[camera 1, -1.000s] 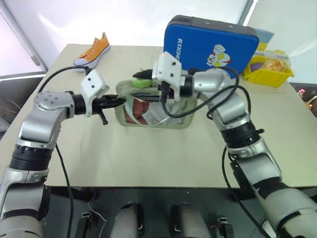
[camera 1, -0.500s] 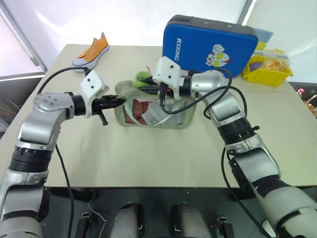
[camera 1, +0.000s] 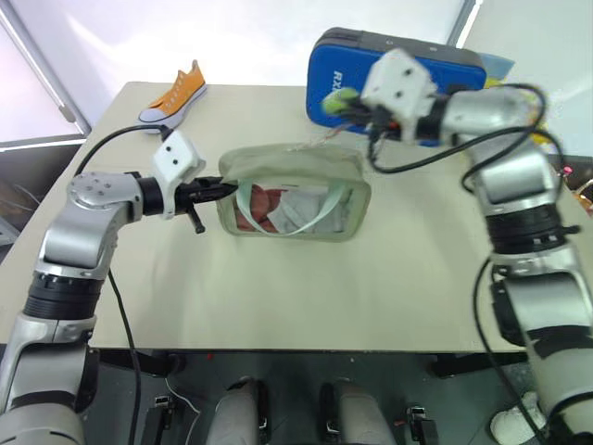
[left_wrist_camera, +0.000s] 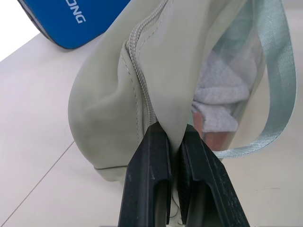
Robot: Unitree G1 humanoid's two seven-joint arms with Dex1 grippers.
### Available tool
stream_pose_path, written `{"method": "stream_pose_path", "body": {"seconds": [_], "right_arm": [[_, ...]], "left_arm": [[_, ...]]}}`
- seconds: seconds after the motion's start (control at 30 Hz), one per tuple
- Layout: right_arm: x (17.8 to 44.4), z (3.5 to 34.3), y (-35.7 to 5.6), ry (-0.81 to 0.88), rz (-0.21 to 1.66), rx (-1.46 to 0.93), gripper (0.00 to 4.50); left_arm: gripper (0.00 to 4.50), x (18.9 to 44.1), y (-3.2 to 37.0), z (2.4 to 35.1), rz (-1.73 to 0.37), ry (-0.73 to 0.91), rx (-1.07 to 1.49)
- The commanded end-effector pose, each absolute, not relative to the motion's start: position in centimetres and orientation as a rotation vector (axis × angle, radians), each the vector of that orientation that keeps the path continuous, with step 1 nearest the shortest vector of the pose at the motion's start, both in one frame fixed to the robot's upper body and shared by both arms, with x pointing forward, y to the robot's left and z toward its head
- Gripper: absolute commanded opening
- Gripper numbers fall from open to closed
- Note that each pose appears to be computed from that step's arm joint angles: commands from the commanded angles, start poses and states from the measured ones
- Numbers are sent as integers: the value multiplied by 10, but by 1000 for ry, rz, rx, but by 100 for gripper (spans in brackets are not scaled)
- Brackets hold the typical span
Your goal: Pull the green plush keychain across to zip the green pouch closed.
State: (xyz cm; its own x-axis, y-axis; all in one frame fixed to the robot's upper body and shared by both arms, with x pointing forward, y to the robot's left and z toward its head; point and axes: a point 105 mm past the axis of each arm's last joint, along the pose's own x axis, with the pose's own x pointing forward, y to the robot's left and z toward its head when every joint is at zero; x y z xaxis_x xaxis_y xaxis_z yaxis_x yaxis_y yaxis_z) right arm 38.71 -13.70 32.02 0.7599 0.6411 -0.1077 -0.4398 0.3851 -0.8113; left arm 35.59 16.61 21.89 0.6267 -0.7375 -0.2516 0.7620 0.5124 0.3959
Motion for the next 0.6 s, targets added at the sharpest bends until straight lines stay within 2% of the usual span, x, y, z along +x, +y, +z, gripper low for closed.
{"method": "stream_pose_path", "body": {"seconds": [0.03,0.1,0.23,0.4,0.6], "right_arm": [[383,336,-180,-239,492,-1006,5],[383,324,-206,-184,393,-1023,5],[385,293,-221,-113,350,-973,5],[390,210,-202,10,409,-734,5],[385,161,-168,83,494,-569,5]], "left_arm": [[0,354,169,222,-886,41,507],[0,355,169,221,-882,42,499],[0,355,167,221,-883,43,492],[0,355,163,221,-893,42,489],[0,354,164,221,-891,45,493]]}}
